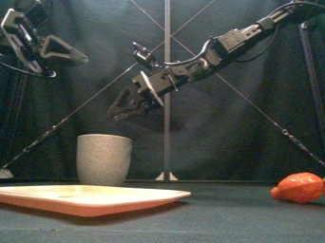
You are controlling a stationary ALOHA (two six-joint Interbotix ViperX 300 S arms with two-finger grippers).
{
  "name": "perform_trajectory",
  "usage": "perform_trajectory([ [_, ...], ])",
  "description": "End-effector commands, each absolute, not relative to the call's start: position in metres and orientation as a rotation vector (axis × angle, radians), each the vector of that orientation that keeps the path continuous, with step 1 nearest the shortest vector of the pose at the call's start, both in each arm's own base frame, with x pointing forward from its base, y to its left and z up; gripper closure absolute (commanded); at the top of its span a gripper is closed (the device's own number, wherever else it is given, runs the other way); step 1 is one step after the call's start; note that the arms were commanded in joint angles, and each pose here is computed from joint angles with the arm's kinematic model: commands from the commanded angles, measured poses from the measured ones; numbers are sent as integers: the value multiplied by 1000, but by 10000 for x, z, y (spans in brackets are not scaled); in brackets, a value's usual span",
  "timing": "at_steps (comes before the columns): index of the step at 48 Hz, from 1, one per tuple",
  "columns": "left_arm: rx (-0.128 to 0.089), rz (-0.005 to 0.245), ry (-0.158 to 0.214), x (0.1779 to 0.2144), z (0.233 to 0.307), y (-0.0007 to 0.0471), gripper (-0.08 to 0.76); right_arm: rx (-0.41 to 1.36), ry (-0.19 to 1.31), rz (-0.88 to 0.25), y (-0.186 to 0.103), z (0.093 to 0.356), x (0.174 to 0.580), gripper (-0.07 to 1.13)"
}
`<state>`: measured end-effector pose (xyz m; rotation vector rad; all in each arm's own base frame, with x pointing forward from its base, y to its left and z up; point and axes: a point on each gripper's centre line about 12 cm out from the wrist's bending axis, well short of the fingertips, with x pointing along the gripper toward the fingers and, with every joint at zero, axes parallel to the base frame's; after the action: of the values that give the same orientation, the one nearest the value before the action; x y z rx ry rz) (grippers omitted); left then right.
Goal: Pick the shrimp then place it in the grey bowl
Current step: Drop shrimp in the grey bowl and return to neutral
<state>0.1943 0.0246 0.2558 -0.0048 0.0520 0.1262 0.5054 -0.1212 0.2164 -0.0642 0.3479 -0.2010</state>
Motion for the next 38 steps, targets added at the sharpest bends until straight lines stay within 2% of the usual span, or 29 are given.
perform_trajectory([
  [1,-6,124,32,1963,2618,243,618,-70,278,-211,-1239,2424,5010,221],
  [16,-5,124,35,1956,2602,242,618,-29,130,-209,-1055,2547,4547,221],
  [38,-5,125,35,1956,2602,245,618,63,-17,-178,-554,2490,3751,221],
])
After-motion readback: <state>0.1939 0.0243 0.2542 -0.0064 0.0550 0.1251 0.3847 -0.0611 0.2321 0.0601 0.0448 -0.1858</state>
